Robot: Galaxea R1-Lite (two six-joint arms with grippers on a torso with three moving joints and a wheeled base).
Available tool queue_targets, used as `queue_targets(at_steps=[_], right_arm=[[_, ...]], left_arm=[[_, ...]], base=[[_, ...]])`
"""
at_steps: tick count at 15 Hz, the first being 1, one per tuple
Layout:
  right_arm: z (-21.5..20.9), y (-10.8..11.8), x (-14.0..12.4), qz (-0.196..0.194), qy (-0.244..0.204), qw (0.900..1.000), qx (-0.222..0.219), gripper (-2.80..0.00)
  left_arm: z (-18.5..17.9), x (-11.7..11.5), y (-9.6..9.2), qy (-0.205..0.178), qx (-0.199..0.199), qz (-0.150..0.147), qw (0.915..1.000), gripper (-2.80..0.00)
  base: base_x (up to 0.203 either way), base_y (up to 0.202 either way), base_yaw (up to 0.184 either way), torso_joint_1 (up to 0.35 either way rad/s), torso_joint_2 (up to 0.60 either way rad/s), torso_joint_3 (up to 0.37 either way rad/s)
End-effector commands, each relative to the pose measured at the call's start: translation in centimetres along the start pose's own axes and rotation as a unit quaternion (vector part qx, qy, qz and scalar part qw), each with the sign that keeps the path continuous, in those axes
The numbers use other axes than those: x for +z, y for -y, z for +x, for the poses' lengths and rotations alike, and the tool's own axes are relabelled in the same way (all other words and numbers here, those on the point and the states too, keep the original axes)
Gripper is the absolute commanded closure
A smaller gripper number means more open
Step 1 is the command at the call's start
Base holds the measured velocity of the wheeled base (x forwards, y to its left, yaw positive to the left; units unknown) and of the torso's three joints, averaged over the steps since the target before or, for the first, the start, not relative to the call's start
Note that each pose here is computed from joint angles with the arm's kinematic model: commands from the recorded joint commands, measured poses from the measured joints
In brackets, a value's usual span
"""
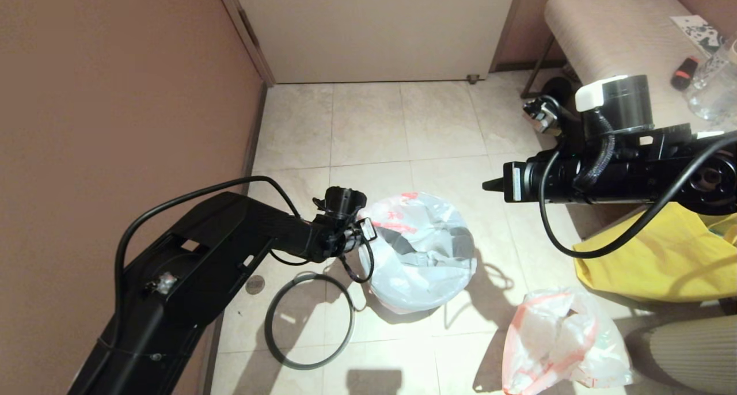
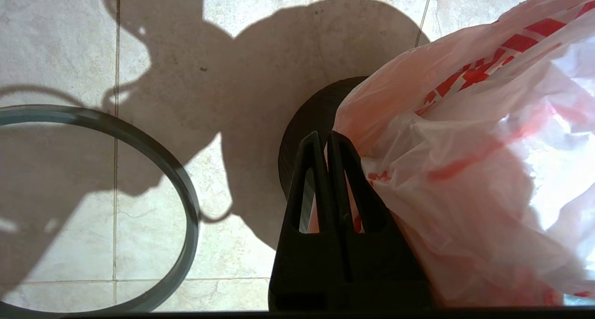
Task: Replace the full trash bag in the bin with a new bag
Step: Put the new garbage bag on the trash can
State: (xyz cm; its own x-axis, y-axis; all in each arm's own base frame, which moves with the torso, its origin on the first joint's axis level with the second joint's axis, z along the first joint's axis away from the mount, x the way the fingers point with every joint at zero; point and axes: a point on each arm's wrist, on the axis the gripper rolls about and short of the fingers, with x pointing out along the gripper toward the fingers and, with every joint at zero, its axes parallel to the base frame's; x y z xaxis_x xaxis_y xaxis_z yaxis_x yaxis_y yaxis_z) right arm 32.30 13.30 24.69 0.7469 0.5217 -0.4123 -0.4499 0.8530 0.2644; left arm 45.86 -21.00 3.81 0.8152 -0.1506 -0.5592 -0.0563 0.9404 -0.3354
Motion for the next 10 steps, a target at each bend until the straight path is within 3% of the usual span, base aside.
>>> queue_targets(at_steps=[1,3,6,10], right_arm=[[0.2,-0.1,-0.1,0.0,-0.003,1.0,0.003,0.0],[0.4,-0.2,-0.2,0.0,-0.006,1.0,0.003,0.0],[0.3,-0.2,-0.2,-0.001,-0.004,1.0,0.004,0.0],[0.5,-0.1,-0.3,0.0,-0.007,1.0,0.003,0.0]], left_arm=[[-1.6,1.6,0.6,0.016,-0.01,-0.009,0.9998,0.0],[-5.5,4.2,1.8,0.037,-0.043,-0.018,0.9982,0.0],[-10.5,6.1,3.2,0.034,-0.074,-0.014,0.9966,0.0],[-10.5,6.0,3.0,0.017,-0.07,-0.011,0.9974,0.0]], base=[[0.0,0.0,0.0,0.0,0.0,0.0],[0.0,0.0,0.0,0.0,0.0,0.0],[0.0,0.0,0.0,0.0,0.0,0.0],[0.0,0.0,0.0,0.0,0.0,0.0]])
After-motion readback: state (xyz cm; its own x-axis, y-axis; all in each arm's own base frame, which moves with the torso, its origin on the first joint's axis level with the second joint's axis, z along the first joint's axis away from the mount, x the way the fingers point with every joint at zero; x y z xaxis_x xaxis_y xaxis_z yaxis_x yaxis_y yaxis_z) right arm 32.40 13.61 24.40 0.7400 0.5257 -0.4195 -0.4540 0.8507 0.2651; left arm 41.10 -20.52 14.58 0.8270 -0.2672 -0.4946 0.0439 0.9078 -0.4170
